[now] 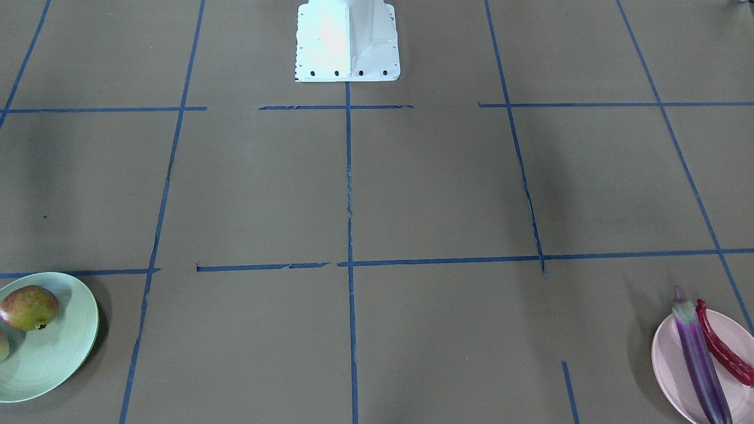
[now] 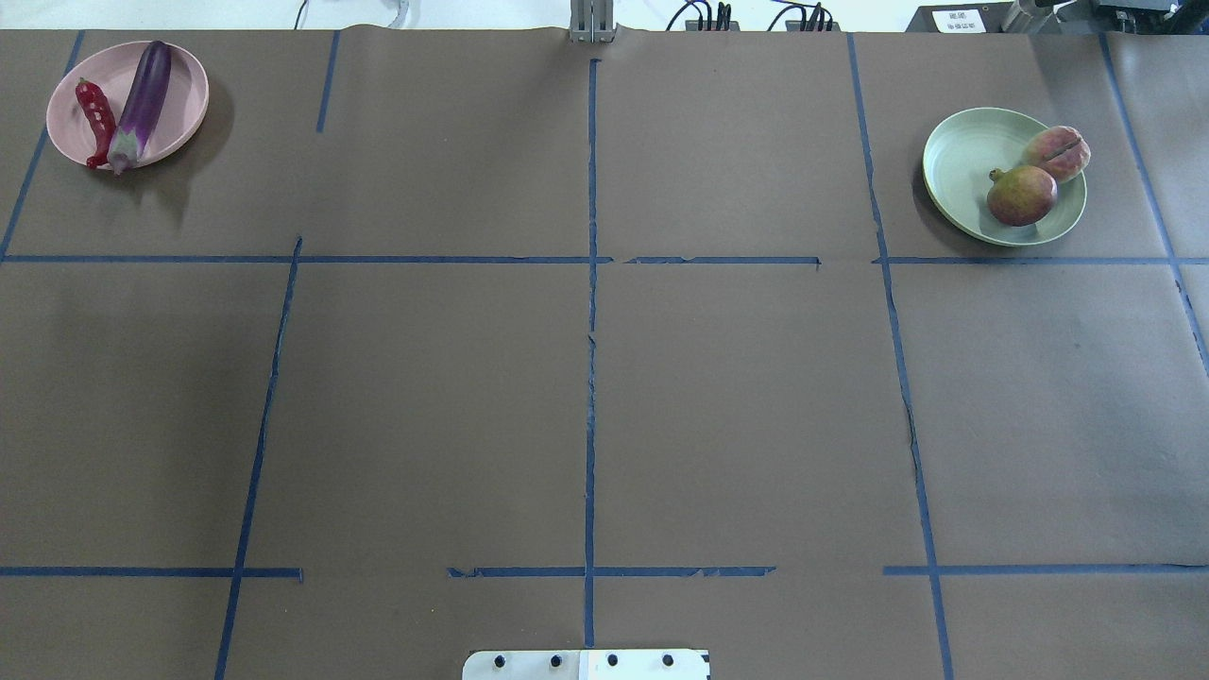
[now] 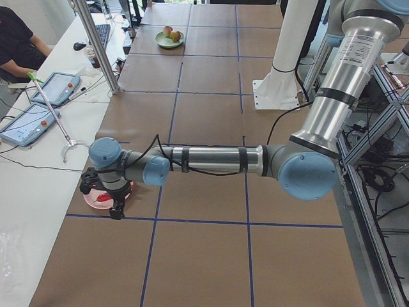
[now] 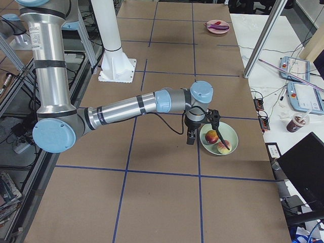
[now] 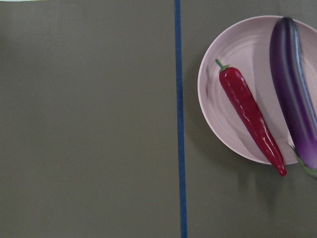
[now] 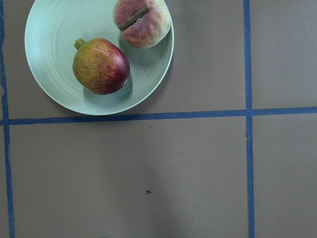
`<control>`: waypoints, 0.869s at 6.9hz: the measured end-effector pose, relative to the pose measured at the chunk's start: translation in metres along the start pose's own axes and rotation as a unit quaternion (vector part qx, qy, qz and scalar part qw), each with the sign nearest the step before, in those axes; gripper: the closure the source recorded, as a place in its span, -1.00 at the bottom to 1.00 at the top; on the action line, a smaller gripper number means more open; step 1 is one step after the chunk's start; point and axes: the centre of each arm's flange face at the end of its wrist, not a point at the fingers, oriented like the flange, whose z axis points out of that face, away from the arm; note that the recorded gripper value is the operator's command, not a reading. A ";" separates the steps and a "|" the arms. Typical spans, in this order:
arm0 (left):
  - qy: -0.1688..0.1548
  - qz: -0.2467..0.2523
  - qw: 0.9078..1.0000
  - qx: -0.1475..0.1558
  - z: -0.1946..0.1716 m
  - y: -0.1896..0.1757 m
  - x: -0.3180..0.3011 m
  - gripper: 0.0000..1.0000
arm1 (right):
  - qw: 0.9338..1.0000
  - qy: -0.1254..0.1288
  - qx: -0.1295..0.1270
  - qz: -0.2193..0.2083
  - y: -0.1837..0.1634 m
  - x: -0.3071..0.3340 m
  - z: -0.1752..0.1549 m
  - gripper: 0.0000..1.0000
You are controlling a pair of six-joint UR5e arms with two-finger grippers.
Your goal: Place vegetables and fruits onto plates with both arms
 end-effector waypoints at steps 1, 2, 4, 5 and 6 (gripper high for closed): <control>-0.013 -0.002 1.000 -0.010 -0.012 0.042 0.005 -1.00 | 1.000 0.002 -0.005 0.000 0.013 0.018 0.004 -1.00; -0.018 -0.010 1.000 -0.023 -0.024 0.082 0.012 -1.00 | 1.000 0.003 -0.006 0.003 0.035 0.036 0.004 -1.00; -0.019 -0.023 0.999 -0.043 -0.037 0.132 0.020 -1.00 | 1.000 -0.001 -0.013 0.009 0.079 0.053 0.006 -1.00; -0.018 -0.023 0.999 -0.044 -0.038 0.141 0.021 -1.00 | 1.000 -0.001 -0.016 0.011 0.087 0.056 0.008 -1.00; -0.018 -0.023 0.999 -0.045 -0.037 0.149 0.020 -1.00 | 1.000 -0.002 -0.017 0.012 0.089 0.058 0.009 -1.00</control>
